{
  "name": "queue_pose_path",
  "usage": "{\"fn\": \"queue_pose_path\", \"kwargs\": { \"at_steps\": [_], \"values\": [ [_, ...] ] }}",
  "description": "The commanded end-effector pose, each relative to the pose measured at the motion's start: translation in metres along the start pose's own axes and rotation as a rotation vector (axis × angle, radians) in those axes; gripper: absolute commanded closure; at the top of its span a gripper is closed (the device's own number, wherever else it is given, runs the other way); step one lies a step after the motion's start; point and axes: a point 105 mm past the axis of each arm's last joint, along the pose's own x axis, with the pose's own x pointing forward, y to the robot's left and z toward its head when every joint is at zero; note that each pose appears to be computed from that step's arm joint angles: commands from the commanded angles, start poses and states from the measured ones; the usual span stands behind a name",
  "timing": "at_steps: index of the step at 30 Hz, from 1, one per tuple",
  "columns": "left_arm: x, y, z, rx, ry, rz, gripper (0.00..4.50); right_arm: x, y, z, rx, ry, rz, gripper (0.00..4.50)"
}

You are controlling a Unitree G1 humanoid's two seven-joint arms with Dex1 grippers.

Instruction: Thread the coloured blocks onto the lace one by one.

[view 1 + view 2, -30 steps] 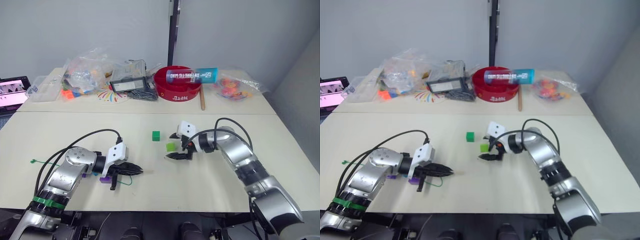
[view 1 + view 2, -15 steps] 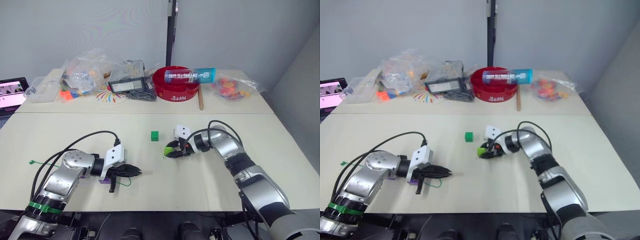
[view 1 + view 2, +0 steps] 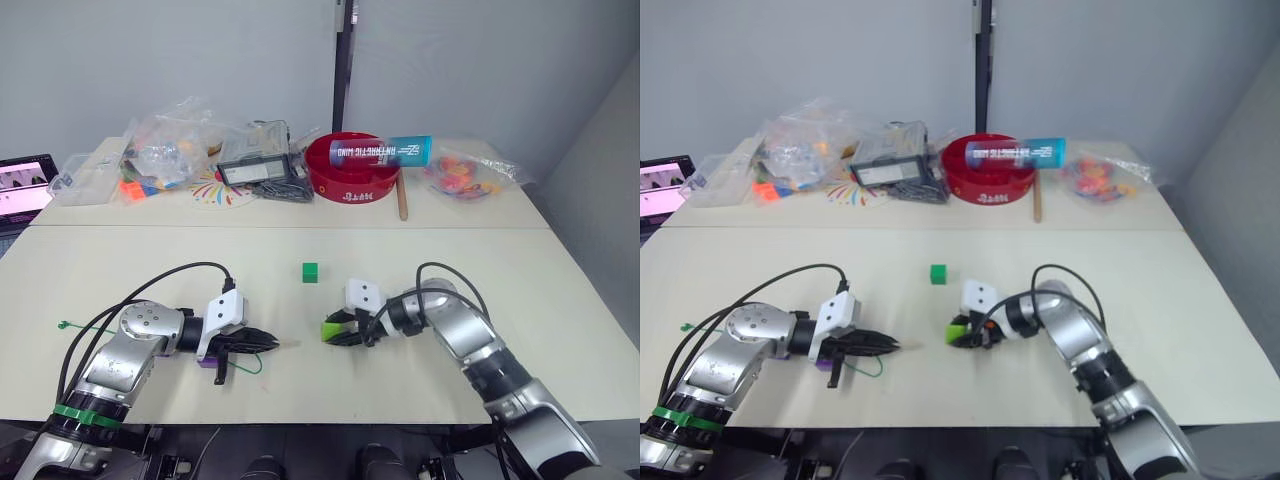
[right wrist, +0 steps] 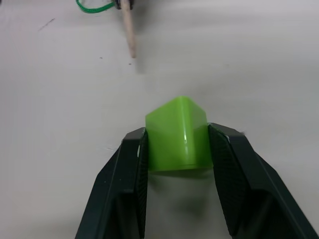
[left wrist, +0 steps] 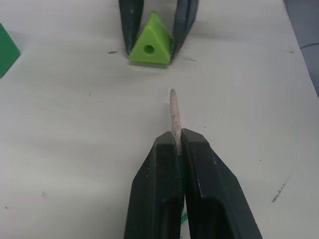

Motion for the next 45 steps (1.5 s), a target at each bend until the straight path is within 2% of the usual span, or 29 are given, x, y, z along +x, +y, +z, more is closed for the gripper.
{"fn": "queue_pose_path", "kwargs": {
  "at_steps": [1,6,16,29,35,45],
  "values": [
    [-0.003,0.001,0.007,0.033,-0.013,-0.004,4.5,0.008,0.014,0.0,0.012,0.019,0.035,3.2],
    [0.001,-0.002,0.01,0.044,-0.009,-0.015,4.5,0.01,0.018,-0.001,0.026,0.031,0.036,3.2],
    [0.021,0.002,0.034,0.072,-0.006,-0.003,4.5,0.016,0.026,-0.002,0.054,0.04,0.043,3.2],
    [0.026,-0.001,0.029,0.072,0.046,-0.029,4.5,0.016,0.027,-0.001,0.067,0.046,0.032,3.2],
    [0.025,-0.002,0.031,0.061,0.014,-0.029,4.5,0.014,0.025,-0.003,0.069,0.057,0.016,3.2],
    [0.01,-0.005,0.017,0.022,0.006,0.011,4.5,0.014,0.026,-0.004,0.066,0.061,0.022,3.2]
  ]
}}
